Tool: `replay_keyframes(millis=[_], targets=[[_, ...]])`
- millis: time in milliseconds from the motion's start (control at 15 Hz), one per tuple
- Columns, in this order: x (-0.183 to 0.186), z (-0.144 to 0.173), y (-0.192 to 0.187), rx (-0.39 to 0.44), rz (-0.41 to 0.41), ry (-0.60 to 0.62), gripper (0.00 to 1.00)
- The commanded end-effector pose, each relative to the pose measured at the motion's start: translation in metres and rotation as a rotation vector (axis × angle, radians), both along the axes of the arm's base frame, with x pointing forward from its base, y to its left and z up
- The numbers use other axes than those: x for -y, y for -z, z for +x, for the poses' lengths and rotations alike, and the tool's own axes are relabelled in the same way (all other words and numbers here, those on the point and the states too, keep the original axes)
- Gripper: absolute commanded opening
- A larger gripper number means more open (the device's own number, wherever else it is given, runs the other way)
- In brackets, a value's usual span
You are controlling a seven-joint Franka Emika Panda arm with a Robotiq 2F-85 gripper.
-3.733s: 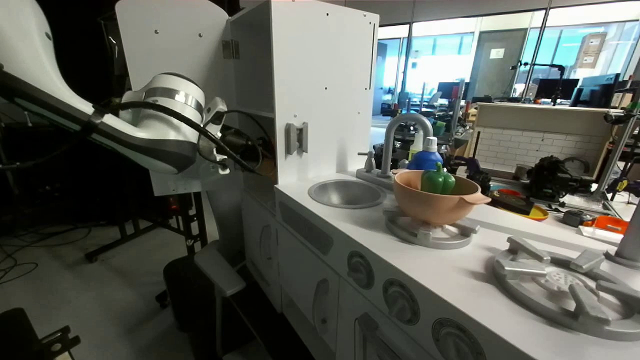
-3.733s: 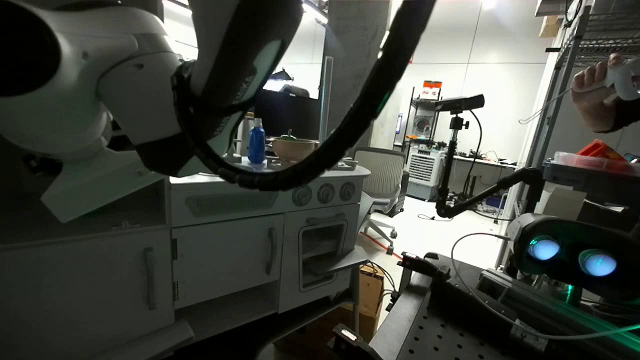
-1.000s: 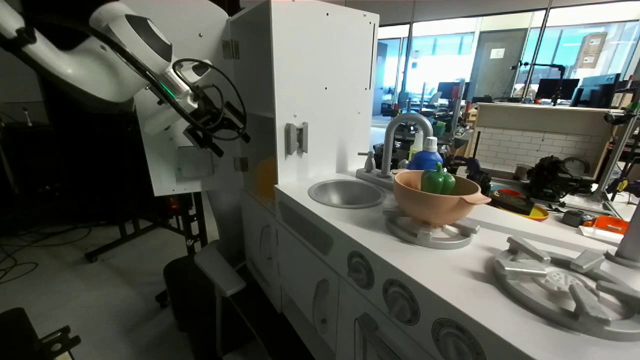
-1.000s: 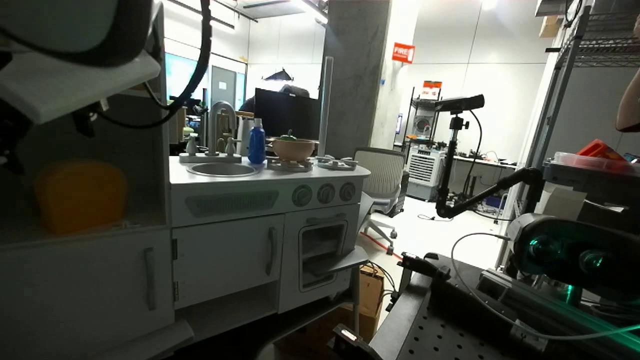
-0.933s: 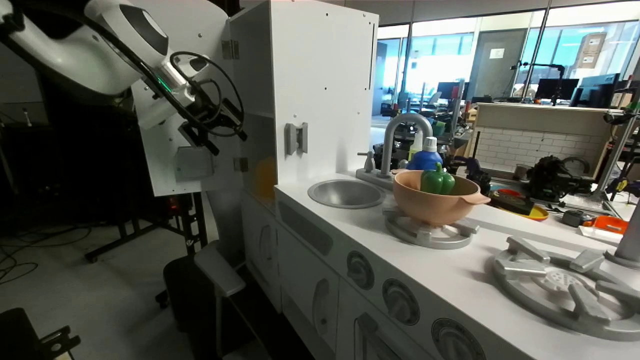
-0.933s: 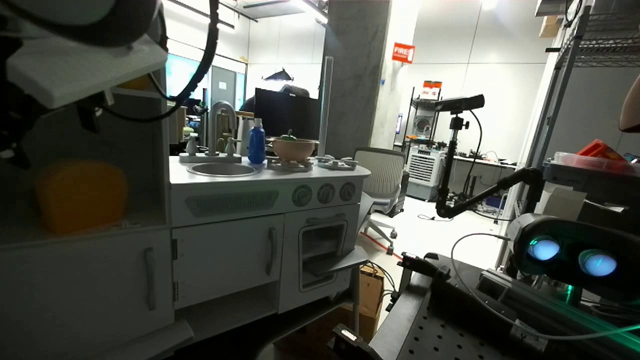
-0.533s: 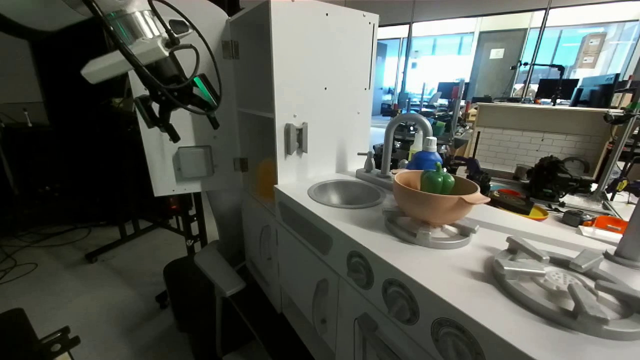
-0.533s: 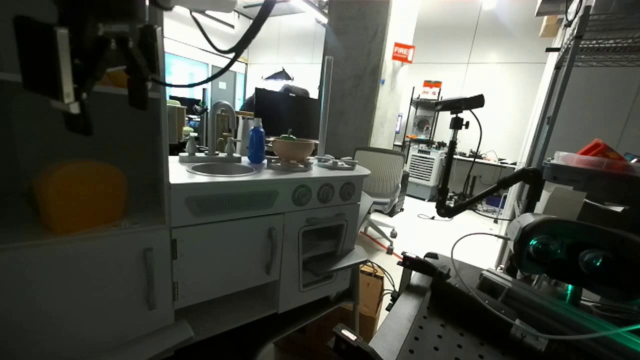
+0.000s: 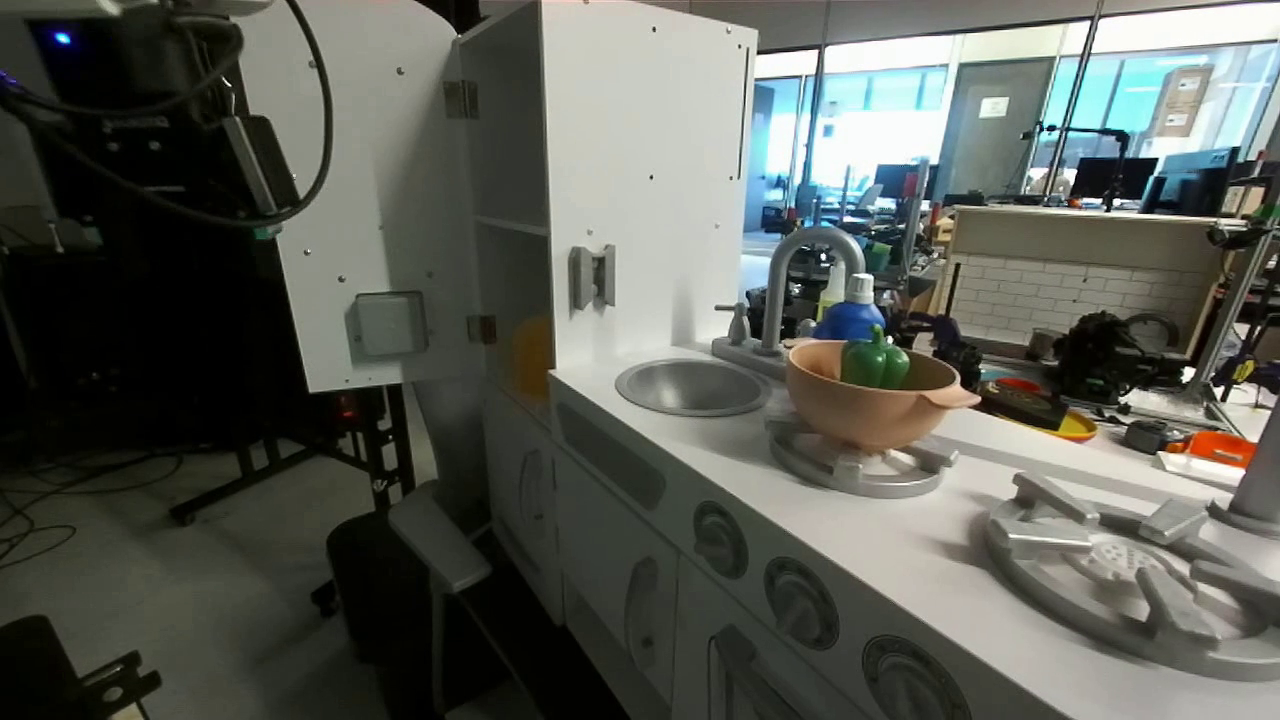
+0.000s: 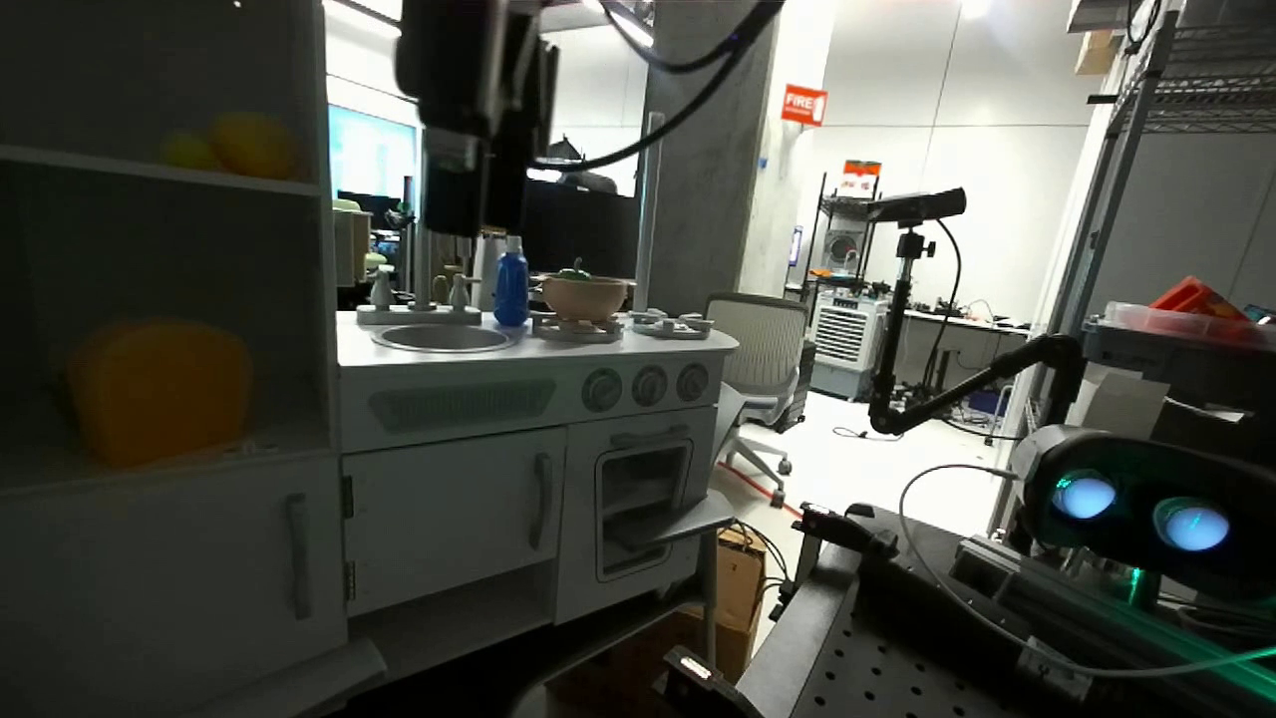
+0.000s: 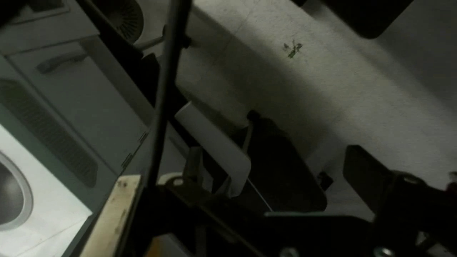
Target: Open the top cabinet on the left, place the green pear and yellow sponge on the bottom shelf of the open cabinet
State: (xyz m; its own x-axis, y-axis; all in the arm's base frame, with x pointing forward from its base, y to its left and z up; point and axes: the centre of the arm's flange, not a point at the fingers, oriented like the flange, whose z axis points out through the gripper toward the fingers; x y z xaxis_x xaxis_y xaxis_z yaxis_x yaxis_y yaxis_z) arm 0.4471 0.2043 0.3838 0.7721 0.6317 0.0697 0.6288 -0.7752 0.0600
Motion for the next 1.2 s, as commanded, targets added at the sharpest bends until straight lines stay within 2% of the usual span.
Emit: replay_keyframes(millis=[0,200,467,867,933,1133], targets=[[0.054,-0.065,-0.039,-0.063,0.062,0.109,1.0],[0.082,-0.098,-0.078,-0.088,0.094,0.221,1.0],[0.088,-0.136,-0.117,-0.112,0.086,0.341,1.0],[0.088,-0.171,-0.122,-0.07,0.049,0.503,1.0],[0.085,-0.156,-0.121,-0.086,0.051,0.449,1.0],[0.086,-0.163,-0.119,-0.073,0.044,0.482,1.0]])
